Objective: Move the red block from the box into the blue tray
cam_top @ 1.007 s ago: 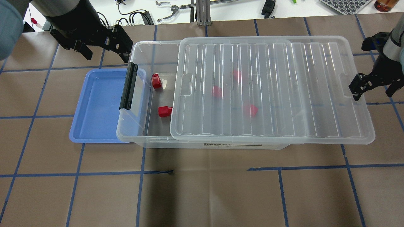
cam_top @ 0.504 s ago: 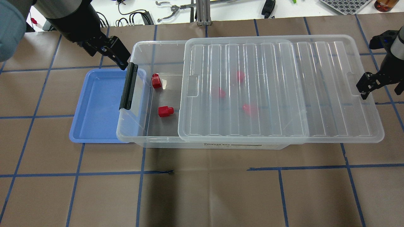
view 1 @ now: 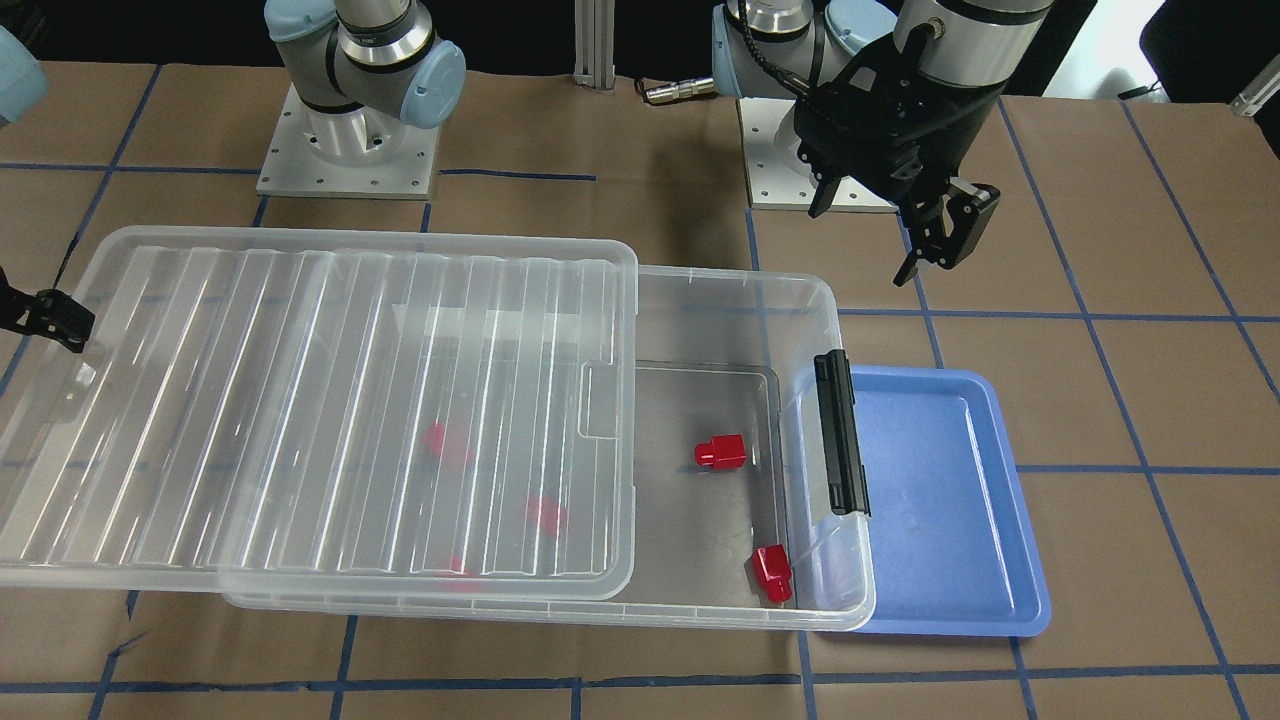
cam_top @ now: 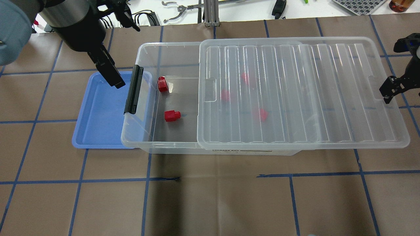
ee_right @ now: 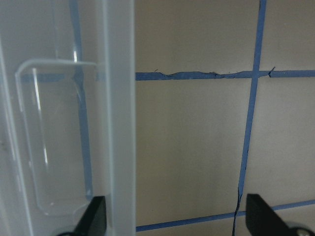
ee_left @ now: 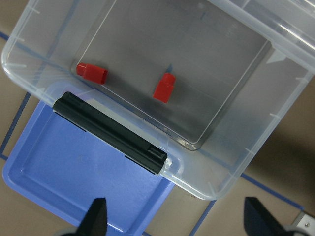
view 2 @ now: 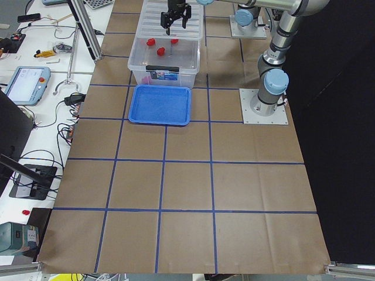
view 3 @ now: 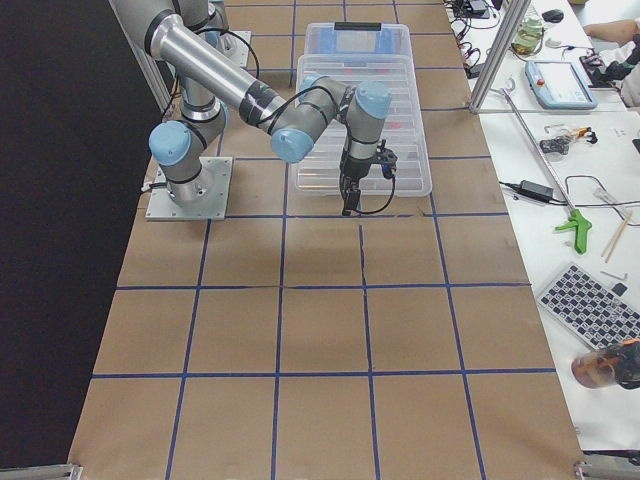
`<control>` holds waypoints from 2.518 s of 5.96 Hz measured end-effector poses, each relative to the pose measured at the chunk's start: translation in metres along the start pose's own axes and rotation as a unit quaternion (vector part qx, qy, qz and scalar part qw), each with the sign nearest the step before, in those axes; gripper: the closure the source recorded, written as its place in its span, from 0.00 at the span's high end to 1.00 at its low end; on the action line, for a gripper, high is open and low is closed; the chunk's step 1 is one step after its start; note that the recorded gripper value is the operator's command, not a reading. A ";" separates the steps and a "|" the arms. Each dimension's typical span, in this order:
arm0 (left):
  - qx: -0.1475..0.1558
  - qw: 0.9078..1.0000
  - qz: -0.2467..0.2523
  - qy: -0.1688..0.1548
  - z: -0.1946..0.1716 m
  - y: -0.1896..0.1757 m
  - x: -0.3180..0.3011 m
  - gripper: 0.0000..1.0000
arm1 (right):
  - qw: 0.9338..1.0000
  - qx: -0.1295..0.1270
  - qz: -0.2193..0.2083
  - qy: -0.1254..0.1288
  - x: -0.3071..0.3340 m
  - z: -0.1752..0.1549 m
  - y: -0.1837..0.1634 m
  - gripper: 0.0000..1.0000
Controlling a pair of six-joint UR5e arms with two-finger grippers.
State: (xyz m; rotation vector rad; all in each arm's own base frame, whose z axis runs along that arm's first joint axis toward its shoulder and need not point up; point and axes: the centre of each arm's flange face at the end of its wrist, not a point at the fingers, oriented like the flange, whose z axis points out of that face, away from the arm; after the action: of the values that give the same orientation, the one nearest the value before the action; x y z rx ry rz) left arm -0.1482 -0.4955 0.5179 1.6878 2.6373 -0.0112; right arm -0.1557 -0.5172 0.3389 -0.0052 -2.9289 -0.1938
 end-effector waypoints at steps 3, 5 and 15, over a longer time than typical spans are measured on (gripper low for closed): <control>0.002 0.989 0.150 0.005 0.017 -0.009 -0.014 0.97 | 1.000 0.011 0.009 0.007 0.003 -0.012 0.003 1.00; 0.029 0.985 0.168 0.017 0.040 -0.031 -0.026 0.97 | 0.999 0.027 0.041 0.011 -0.003 -0.038 0.015 1.00; 0.040 0.978 0.205 0.007 0.294 -0.059 -0.032 0.96 | 0.982 0.023 0.148 -0.117 -0.251 -0.215 0.064 1.00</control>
State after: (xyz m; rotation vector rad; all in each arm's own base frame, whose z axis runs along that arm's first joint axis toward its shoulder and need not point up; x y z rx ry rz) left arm -0.1868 -0.5523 0.2243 2.2311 2.2710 -0.1022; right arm 0.1353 -0.4792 0.5049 -0.4841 -3.1144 -0.0833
